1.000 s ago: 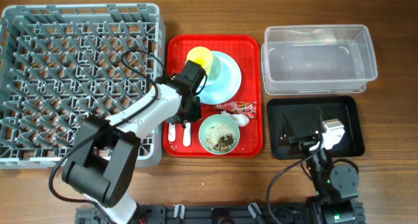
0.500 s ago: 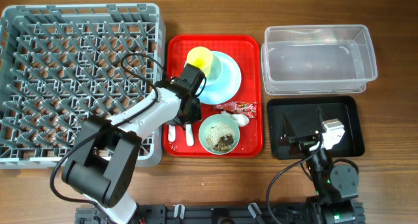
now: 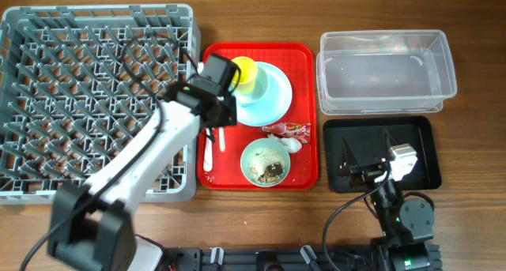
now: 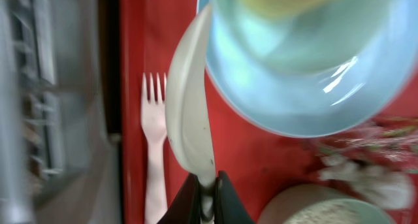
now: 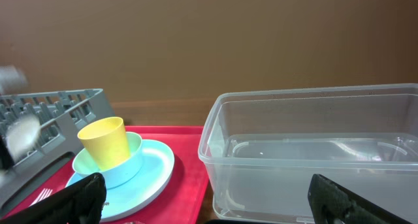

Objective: Sort waste into correct bins and load items into the dishwasher rack
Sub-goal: 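Grasp the white spoon and carry it into the dish rack, then return the left gripper to the red tray and grasp the white fork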

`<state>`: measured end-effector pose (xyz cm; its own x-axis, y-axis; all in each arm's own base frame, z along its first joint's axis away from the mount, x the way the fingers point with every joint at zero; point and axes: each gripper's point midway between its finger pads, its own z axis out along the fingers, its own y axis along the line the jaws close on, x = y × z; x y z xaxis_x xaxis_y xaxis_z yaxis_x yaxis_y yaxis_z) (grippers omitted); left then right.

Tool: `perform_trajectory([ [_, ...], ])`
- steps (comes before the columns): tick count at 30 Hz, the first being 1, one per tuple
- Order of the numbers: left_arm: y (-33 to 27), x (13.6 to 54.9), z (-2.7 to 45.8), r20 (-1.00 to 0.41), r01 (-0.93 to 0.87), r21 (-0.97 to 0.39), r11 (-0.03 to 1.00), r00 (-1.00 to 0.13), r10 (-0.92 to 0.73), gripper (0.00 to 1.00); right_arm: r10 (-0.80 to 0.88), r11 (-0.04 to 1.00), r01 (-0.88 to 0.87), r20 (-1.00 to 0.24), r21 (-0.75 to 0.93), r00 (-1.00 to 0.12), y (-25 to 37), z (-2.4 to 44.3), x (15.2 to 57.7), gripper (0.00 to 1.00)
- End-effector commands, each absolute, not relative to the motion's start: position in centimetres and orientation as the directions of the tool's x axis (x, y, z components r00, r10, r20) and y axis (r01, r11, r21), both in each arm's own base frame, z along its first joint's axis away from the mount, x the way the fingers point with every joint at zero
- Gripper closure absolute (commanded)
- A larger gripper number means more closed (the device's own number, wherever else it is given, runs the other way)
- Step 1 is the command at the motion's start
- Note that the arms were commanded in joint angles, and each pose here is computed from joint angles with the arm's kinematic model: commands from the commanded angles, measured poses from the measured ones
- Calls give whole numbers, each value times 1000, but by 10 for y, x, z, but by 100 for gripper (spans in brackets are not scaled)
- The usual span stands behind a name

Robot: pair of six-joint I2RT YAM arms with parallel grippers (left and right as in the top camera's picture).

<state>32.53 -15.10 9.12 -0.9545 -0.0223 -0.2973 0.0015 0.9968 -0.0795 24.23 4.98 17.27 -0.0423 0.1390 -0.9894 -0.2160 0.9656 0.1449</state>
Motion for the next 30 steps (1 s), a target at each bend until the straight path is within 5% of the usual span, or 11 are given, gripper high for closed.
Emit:
perform_trajectory([
  [1, -120, 354, 159, -507, -10, -3, 1000, -862, -10, 96, 132, 967, -213, -991, 137, -37, 49, 173, 242, 0],
  [7, -47, 371, 165, -542, -140, 186, 973, -840, -17, 96, 132, 967, -213, -991, 137, -37, 49, 173, 242, 0],
  [19, -38, 377, 115, -424, -146, 178, 973, -904, -58, 94, 133, 967, -213, -990, 138, -37, 49, 173, 242, 0],
  [20, -38, 377, 115, -425, -146, 178, 973, -904, -58, 87, 132, 967, -213, -991, 137, -37, 49, 173, 242, 0],
  [21, -38, 377, 115, -425, -146, 178, 973, -903, -58, 51, 133, 967, -213, -990, 138, -37, 49, 173, 242, 0],
  [22, -38, 378, 115, -425, -146, 178, 973, -903, -58, 44, 132, 967, -213, -991, 137, -37, 49, 173, 242, 0],
  [30, -87, 358, 160, -476, -20, -17, 1000, -879, -26, 51, 133, 967, -213, -990, 138, -37, 49, 173, 242, 0],
])
